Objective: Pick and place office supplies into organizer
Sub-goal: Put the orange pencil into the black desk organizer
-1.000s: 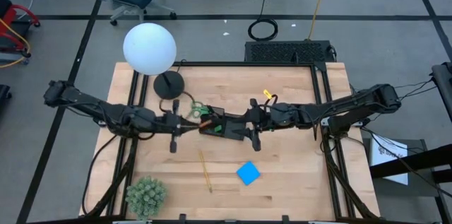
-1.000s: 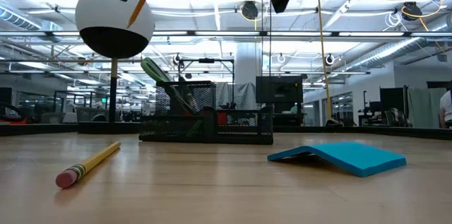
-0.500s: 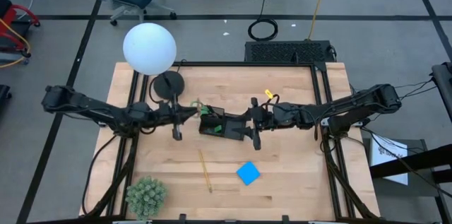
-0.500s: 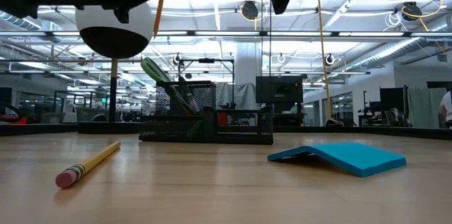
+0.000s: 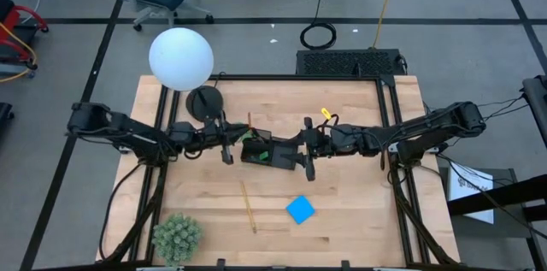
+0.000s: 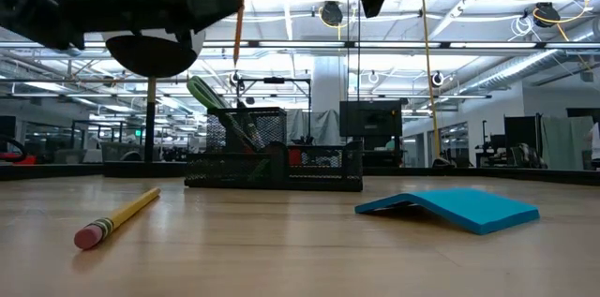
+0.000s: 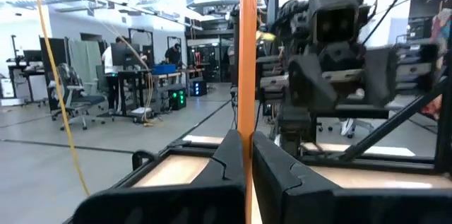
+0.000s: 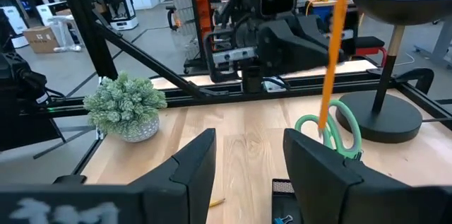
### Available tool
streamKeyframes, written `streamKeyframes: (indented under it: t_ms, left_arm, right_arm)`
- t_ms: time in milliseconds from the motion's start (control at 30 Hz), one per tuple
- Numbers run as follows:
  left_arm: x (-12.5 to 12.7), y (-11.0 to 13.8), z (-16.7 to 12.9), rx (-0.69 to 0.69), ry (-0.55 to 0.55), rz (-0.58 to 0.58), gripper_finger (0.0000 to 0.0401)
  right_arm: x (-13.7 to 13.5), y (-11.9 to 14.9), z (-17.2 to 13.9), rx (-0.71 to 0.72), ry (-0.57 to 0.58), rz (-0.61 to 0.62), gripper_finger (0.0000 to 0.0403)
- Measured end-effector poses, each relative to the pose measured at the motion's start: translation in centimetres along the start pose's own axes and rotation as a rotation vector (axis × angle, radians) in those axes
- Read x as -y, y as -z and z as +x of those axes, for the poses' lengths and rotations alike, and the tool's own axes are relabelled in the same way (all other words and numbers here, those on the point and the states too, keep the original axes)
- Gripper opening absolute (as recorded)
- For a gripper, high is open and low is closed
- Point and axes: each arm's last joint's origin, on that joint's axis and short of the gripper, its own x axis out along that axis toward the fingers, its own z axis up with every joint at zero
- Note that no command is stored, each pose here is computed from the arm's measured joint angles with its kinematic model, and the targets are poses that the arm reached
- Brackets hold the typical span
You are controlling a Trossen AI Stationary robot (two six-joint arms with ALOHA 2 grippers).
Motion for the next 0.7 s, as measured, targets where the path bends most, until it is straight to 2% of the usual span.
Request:
streamKeyframes:
  t_ms: [167,700]
  left_arm:
    - [-0.1,0.7,0.5,0.04,-0.001,-0.022,0.0]
    - [-0.1,3.5,1.6,0.024,-0.027,-0.038,0.0]
  right_arm:
    - [0.0,0.0,0.0,0.0,-0.001,0.0,0.0155]
    - [0.0,0.0,0.0,-0.002,-0.003,0.0,0.0155]
